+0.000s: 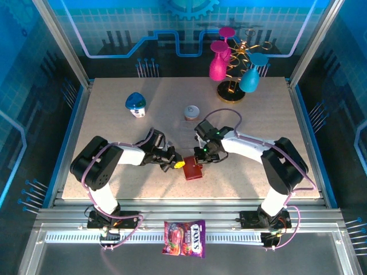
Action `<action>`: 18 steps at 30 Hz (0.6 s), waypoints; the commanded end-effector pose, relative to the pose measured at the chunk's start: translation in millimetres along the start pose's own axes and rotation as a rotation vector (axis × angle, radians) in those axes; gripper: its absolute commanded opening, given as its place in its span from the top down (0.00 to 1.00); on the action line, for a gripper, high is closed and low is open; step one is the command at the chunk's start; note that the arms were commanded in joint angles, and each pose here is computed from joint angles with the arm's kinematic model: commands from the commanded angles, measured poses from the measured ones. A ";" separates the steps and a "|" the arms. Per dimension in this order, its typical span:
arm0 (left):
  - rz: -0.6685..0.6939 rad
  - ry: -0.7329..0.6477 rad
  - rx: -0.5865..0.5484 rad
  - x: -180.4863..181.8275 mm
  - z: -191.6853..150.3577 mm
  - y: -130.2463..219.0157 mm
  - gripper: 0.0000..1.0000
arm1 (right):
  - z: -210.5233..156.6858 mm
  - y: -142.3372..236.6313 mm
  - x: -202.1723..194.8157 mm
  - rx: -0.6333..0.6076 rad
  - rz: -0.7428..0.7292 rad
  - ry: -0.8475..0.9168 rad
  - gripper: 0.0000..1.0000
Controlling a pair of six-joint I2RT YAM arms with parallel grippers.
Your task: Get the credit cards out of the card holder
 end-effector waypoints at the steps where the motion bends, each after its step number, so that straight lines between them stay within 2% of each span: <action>1: 0.080 0.056 0.011 16.9 -0.6 -0.3 1.00 | -0.4 3.8 1.3 0.007 0.111 -0.056 0.97; 4: 0.083 0.044 0.014 11.1 -0.6 2.4 1.00 | -0.8 6.9 -7.9 -0.008 0.084 -0.069 0.83; 7: 0.085 0.024 0.008 1.5 -0.2 7.6 1.00 | -0.5 9.8 -16.1 -0.020 0.068 -0.083 0.75; 12: 0.078 -0.004 0.003 -13.7 2.2 13.1 0.99 | 1.5 8.3 -25.7 -0.019 0.067 -0.098 0.70; 18: 0.075 -0.024 -0.016 -26.9 3.7 20.0 0.95 | 2.6 -0.5 -27.6 -0.001 0.078 -0.095 0.71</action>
Point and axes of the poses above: each hand's point on the last joint's axis, 136 mm out from that joint toward the fingers, its own y axis back along the fingers, its own x axis along the line the jaws close on, z = x × y, the point moved 5 cm from there along y, back along the fingers, and after that the axes turned 8 degrees about -y, right-handed, at the moved point
